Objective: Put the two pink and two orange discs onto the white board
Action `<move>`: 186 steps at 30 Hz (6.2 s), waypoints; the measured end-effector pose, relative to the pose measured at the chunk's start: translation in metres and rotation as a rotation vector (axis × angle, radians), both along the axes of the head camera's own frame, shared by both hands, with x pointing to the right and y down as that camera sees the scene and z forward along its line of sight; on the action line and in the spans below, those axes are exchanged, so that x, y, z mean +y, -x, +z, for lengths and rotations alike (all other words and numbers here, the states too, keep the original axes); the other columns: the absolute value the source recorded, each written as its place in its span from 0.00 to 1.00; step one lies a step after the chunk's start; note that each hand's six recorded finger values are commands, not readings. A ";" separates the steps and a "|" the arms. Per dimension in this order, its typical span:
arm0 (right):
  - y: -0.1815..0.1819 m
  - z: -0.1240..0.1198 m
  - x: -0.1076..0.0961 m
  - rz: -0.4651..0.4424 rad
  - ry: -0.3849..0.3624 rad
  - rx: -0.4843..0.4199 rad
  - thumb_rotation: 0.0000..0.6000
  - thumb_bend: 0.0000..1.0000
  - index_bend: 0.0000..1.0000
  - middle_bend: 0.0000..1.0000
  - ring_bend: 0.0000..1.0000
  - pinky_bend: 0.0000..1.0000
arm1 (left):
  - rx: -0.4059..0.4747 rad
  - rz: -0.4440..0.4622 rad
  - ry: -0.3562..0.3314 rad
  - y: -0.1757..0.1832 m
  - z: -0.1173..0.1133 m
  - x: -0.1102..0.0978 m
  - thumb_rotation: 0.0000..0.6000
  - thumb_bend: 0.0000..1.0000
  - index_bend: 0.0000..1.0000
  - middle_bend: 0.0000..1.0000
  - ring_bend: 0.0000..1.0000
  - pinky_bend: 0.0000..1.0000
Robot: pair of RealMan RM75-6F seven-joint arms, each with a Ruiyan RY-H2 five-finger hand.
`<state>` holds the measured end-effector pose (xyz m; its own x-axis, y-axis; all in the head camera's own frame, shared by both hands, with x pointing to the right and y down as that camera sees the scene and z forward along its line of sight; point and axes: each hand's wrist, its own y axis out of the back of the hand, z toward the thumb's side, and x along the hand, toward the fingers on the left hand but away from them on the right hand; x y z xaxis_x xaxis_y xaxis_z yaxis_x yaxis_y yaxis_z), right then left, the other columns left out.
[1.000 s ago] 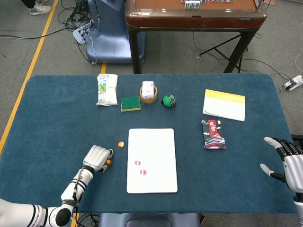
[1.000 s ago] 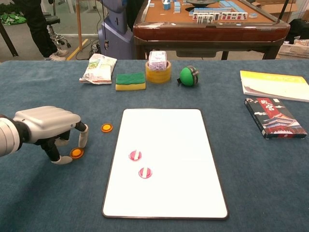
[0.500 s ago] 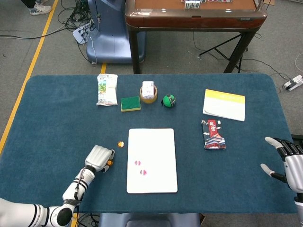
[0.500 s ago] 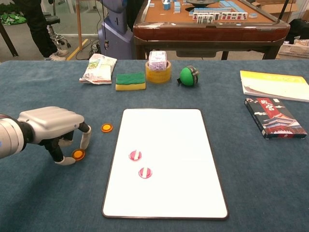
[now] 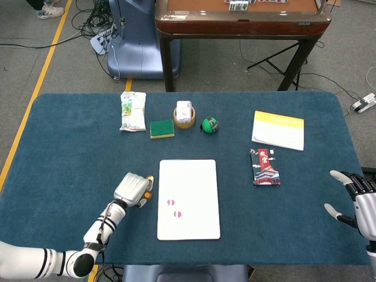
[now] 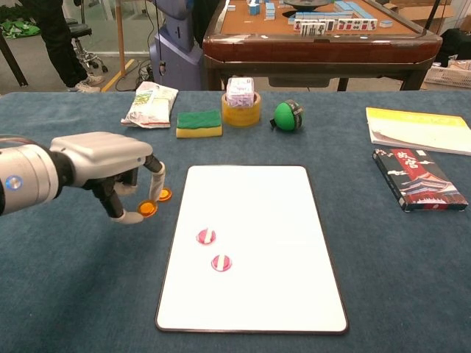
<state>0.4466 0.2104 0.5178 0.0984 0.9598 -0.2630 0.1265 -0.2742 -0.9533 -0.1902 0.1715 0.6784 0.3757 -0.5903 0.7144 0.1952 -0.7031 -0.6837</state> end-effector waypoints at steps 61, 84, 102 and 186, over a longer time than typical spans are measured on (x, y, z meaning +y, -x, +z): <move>-0.021 -0.027 0.006 0.060 -0.100 -0.049 1.00 0.02 0.24 0.29 0.25 0.32 | 0.010 -0.008 -0.062 -0.053 0.020 -0.055 1.00 0.26 0.50 1.00 1.00 1.00; -0.013 -0.018 0.002 0.047 -0.071 -0.025 1.00 0.02 0.24 0.29 0.25 0.32 | -0.036 -0.090 -0.024 0.000 0.046 -0.044 1.00 0.26 0.52 1.00 1.00 1.00; -0.014 -0.017 0.002 0.046 -0.068 -0.026 1.00 0.02 0.24 0.29 0.25 0.32 | -0.046 -0.095 -0.004 -0.004 0.061 -0.039 1.00 0.26 0.53 1.00 1.00 1.00; -0.031 -0.038 0.007 0.093 -0.143 -0.069 1.00 0.02 0.24 0.29 0.25 0.32 | 0.077 0.018 -0.087 -0.133 0.050 -0.064 1.00 0.26 0.64 1.00 1.00 1.00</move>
